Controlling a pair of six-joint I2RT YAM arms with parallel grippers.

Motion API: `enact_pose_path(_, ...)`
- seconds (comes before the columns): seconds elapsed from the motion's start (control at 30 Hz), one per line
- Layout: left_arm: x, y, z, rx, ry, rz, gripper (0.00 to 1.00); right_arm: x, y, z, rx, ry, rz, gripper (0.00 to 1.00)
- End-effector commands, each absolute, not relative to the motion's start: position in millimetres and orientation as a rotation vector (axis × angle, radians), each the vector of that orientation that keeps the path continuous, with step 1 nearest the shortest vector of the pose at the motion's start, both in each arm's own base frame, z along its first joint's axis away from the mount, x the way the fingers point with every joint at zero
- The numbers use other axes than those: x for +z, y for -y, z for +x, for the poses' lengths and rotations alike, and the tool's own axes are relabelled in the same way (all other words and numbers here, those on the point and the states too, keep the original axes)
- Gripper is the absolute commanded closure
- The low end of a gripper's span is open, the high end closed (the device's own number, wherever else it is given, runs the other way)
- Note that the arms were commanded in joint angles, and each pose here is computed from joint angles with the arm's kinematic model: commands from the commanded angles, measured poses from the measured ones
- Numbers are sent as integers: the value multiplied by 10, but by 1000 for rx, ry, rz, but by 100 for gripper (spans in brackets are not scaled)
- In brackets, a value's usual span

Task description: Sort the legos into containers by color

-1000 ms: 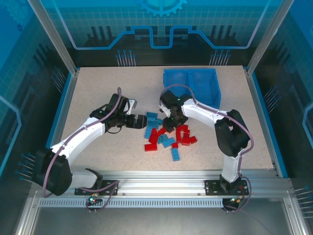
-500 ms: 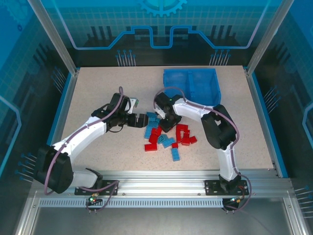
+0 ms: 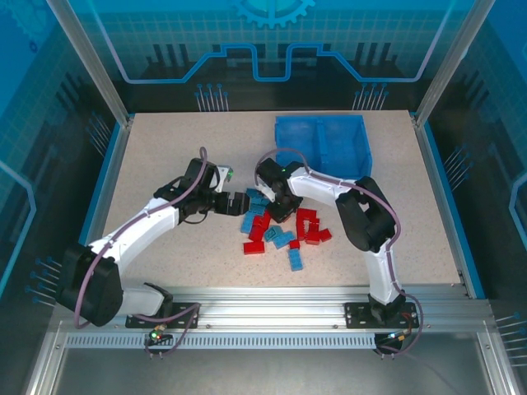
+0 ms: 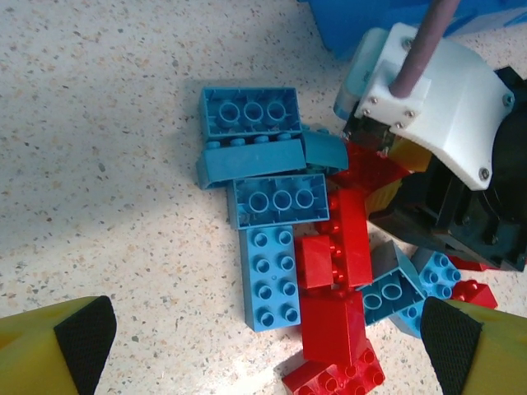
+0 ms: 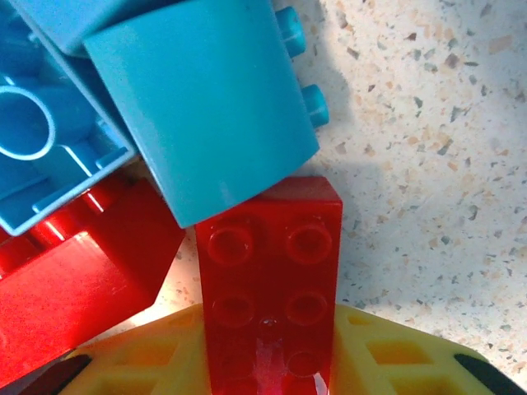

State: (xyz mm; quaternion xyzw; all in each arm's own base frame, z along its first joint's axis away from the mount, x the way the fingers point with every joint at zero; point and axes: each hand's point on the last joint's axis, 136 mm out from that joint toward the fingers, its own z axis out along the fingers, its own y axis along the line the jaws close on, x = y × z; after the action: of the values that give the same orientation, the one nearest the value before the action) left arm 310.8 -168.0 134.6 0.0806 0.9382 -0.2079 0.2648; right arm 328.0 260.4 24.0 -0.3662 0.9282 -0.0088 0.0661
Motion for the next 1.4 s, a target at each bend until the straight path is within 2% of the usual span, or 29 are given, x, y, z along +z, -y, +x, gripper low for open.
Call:
enact_pose_path(0.0, 1422, 1797, 2970, -674, -2484, 357, 1, 539, -2598, 3322, -12, -2753, -1012, 63)
enact_pose_path(0.17, 1523, 2056, 2781, -847, -2357, 554, 1, 1056, -2446, 3372, 28, -2672, -900, 67)
enact_pose_path(0.33, 1604, 2294, 2599, -896, -2257, 802, 1, 1569, -2069, 3463, 52, -2603, -720, 67)
enact_pose_path(0.53, 1722, 2430, 2677, -899, -2212, 810, 1, 2131, -1175, 3927, 92, -2504, -221, 66)
enact_pose_path(0.67, 1746, 2419, 2823, -839, -2255, 704, 1, 1990, -612, 4275, 60, -2530, 2, 65)
enact_pose_path(0.8, 1693, 2258, 2999, -756, -2367, 412, 1, 1685, -337, 4610, 48, -2585, 137, 65)
enact_pose_path(1.13, 1668, 1958, 3156, -659, -2433, -92, 1, 1060, -325, 4971, 52, -2689, 181, 62)
enact_pose_path(1.37, 1545, 1864, 3168, -656, -2497, -422, 1, 936, -306, 4952, 49, -2707, 198, 52)
